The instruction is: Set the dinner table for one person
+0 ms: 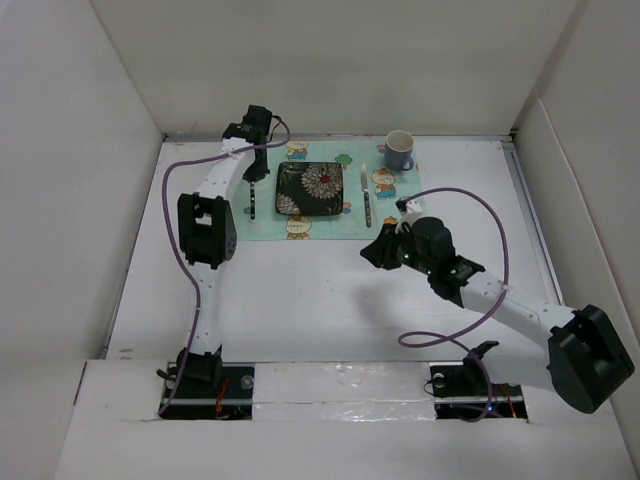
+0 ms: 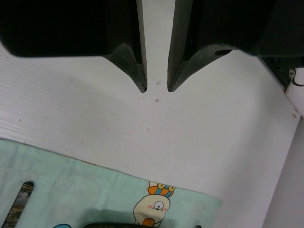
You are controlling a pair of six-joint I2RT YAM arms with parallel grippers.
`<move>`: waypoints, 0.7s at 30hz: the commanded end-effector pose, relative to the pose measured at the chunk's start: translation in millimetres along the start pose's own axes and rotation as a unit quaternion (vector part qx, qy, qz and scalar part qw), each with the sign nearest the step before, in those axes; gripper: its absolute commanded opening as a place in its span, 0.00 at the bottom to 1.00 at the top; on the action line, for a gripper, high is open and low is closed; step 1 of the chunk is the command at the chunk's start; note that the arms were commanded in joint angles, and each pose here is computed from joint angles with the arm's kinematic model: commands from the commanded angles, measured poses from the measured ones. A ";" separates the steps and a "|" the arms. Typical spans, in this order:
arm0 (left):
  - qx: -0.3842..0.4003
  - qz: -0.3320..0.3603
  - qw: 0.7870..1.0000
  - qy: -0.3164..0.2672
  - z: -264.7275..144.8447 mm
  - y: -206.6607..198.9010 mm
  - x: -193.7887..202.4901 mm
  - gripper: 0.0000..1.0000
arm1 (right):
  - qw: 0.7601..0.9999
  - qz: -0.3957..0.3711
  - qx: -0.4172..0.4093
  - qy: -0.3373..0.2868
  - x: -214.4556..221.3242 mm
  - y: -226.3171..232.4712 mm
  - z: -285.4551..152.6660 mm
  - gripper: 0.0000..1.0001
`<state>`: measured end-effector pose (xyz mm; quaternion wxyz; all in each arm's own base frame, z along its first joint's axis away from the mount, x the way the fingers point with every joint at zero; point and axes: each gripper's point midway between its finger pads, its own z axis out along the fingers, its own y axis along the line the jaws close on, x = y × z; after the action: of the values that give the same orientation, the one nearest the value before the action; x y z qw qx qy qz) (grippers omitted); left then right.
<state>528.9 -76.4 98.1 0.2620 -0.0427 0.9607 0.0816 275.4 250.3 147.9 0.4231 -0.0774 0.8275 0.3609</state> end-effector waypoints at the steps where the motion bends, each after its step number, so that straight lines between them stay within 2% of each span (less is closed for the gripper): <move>1: 0.002 0.015 1.000 0.001 4.2 -4.3 -2.3 0.00 | 0.999 -0.019 -0.029 -0.040 -29.2 21.9 3.0 0.29; 10: 0.002 0.014 1.000 -0.001 17.3 -7.9 -1.6 0.00 | 0.999 -0.020 -0.018 -0.038 -27.4 18.9 7.0 0.29; 15: -0.013 0.020 1.000 0.019 34.3 -6.1 12.4 0.00 | 0.999 -0.022 -0.018 -0.032 -24.3 20.3 9.8 0.29; 21: -0.013 0.021 1.000 0.014 41.9 -7.9 11.3 0.11 | 0.999 -0.025 -0.004 -0.039 -26.6 15.8 6.8 0.29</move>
<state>533.4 -79.0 51.8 0.2319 -0.0277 0.9681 0.0906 277.9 257.9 144.7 0.4231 -0.0840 0.8298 0.3541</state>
